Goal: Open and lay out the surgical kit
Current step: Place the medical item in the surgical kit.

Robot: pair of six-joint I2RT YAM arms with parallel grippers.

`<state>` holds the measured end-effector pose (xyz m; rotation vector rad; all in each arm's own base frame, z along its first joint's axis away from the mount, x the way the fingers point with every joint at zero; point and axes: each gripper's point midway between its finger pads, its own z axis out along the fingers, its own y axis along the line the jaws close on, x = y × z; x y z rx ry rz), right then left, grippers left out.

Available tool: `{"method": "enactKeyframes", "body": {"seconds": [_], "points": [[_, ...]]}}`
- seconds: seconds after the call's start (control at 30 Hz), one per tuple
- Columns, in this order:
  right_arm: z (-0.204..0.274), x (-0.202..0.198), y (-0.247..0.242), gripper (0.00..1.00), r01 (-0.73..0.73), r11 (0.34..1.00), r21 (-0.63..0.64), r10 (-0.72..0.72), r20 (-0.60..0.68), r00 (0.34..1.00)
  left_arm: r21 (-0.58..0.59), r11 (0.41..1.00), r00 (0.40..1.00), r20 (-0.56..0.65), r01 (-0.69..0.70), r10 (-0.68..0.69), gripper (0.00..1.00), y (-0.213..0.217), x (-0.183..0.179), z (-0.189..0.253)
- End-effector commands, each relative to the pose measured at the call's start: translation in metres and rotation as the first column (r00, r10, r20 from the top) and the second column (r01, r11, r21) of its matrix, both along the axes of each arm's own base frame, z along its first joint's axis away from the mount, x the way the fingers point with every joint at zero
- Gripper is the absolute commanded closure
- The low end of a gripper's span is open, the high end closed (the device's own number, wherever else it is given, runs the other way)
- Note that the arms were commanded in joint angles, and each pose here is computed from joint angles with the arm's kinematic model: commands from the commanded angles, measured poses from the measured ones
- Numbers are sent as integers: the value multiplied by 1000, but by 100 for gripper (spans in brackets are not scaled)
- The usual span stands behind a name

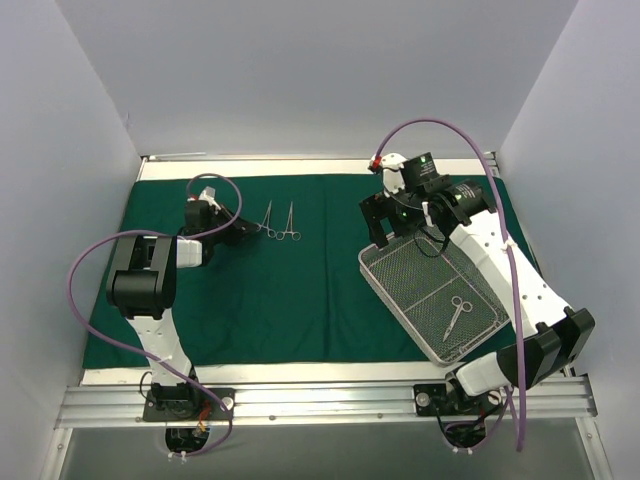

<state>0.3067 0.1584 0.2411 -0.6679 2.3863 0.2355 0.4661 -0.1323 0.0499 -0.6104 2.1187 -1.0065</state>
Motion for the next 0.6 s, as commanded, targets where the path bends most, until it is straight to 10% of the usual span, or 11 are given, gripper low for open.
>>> {"method": "enactKeyframes", "body": {"seconds": [0.0,0.57], "points": [[1,-4,-4,12,-1,1000,2,1,-9,1000,23,1000,999,41,-20,19,98,7,12,9],[-3,-4,-8,12,-5,1000,-1,5,-23,1000,12,1000,994,-109,-24,25,80,8,-10,-25]]}}
